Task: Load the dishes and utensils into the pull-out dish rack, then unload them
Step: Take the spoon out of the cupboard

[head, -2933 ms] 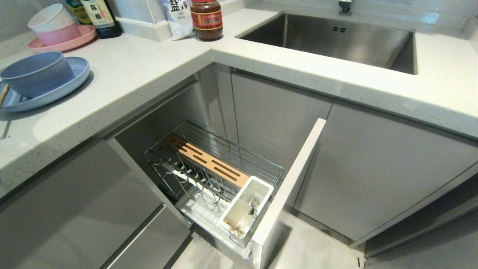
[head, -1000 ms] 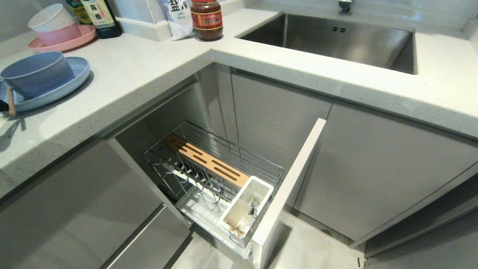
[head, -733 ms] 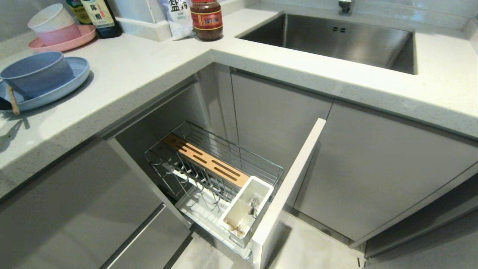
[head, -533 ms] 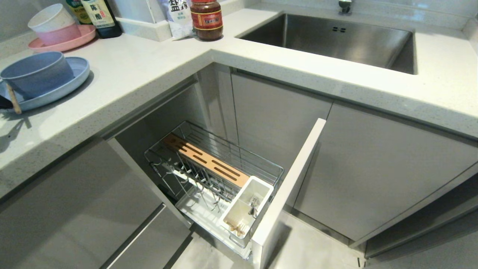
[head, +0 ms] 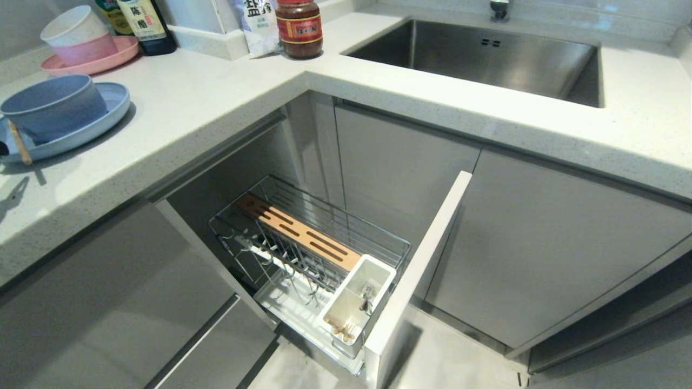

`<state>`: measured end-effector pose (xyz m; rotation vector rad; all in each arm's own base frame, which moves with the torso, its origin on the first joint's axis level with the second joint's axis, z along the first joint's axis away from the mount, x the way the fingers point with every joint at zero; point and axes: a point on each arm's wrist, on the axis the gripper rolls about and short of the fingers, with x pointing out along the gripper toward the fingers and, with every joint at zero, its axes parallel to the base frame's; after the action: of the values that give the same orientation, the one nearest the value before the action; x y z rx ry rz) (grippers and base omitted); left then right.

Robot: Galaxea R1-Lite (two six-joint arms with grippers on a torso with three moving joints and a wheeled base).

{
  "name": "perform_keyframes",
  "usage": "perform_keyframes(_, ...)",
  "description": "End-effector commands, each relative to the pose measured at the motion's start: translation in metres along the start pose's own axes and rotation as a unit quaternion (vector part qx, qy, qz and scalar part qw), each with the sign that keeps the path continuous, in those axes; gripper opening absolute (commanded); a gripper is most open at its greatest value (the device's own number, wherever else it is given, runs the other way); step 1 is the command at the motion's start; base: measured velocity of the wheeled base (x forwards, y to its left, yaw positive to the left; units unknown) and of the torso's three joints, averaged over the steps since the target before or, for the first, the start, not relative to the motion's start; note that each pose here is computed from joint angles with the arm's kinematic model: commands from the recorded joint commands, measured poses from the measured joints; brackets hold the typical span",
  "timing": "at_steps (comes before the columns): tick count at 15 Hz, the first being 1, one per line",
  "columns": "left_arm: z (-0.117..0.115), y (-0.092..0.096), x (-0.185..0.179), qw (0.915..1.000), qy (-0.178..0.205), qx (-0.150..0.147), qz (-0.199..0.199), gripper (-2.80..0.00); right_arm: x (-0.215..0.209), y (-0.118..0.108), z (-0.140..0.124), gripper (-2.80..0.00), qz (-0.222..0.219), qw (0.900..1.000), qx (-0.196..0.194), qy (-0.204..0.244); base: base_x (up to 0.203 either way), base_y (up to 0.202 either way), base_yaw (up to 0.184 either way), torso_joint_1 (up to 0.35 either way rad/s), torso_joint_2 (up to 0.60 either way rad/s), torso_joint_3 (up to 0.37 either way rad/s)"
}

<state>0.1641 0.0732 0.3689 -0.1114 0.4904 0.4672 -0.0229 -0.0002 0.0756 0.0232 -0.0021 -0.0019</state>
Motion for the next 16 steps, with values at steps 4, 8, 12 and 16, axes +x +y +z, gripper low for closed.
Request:
perform_keyframes(4,-0.004,0.002,-0.022,0.9998,-0.022,-0.003,0.000,0.00,0.000,0.000,0.000,-2.80,0.000,1.000,0.000,-0.001,0.000,0.000,0.000,0.000,0.00,0.000)
perform_keyframes(8,-0.008,0.002,-0.041,0.9988,-0.045,-0.017,-0.003,-2.80,0.000,0.000,0.000,-2.80,0.000,1.000,0.001,-0.001,0.000,0.000,0.000,0.000,0.00,0.000)
perform_keyframes(12,-0.008,0.000,-0.063,0.9947,-0.095,-0.032,-0.021,-2.80,0.000,0.000,0.000,-2.80,0.000,1.000,0.000,-0.001,0.000,0.000,0.000,0.000,0.00,0.000)
perform_keyframes(16,0.001,-0.015,-0.081,0.9748,-0.163,-0.111,-0.104,-2.80,0.000,0.000,0.000,-2.80,0.000,1.000,0.000,-0.001,0.000,0.000,0.000,0.000,0.00,0.000)
